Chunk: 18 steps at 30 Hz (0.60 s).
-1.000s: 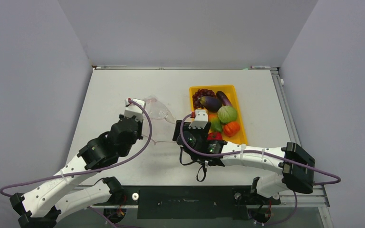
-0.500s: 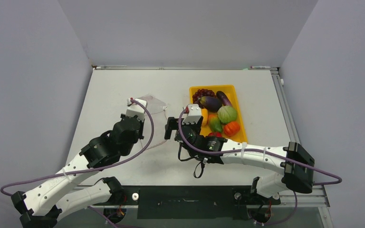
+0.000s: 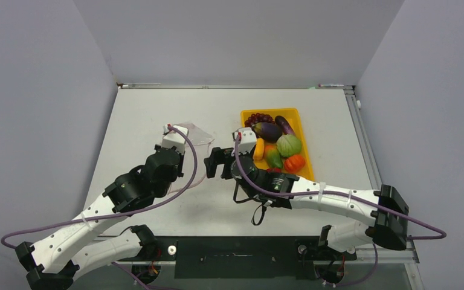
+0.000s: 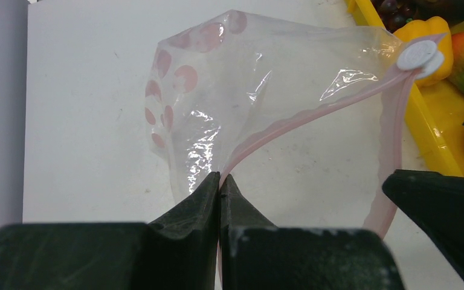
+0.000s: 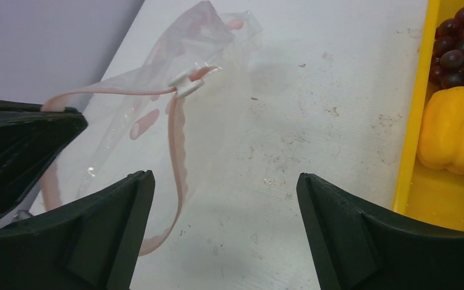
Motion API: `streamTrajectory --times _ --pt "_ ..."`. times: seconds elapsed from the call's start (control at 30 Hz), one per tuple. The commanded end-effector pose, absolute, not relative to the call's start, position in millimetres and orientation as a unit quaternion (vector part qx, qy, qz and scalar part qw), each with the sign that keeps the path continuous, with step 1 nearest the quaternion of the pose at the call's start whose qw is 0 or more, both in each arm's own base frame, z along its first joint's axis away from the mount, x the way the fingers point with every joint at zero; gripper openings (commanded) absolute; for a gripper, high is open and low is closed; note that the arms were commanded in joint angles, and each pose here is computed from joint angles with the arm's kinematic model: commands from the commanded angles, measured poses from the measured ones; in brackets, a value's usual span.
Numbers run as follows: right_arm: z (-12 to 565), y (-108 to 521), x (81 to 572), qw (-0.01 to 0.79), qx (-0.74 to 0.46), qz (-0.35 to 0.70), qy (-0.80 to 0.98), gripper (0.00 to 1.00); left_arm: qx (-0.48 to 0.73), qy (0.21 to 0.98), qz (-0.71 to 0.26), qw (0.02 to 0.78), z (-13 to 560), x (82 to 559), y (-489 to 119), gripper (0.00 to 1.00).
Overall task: Place the food in the zip-top bag and seal the zipper
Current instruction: Open the zipper of the food storage bag at the center of the board.
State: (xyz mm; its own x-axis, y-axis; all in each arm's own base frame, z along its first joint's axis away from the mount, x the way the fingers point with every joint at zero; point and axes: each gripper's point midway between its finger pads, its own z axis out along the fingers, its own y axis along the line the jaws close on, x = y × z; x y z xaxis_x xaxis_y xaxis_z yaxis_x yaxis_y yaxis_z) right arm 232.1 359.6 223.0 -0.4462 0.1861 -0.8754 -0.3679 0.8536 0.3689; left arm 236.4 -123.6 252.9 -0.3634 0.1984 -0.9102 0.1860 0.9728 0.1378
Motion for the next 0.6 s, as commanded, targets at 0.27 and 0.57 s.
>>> streamTrajectory --times 0.27,0.57 --pt "293.5 313.5 219.8 0.564 -0.074 0.266 0.778 0.91 0.109 0.819 -0.003 0.564 262.6 239.9 -126.2 0.00" --pt "298.1 238.9 222.7 0.589 -0.052 0.162 0.790 0.91 0.110 0.819 -0.006 0.564 262.9 239.4 -127.2 0.00"
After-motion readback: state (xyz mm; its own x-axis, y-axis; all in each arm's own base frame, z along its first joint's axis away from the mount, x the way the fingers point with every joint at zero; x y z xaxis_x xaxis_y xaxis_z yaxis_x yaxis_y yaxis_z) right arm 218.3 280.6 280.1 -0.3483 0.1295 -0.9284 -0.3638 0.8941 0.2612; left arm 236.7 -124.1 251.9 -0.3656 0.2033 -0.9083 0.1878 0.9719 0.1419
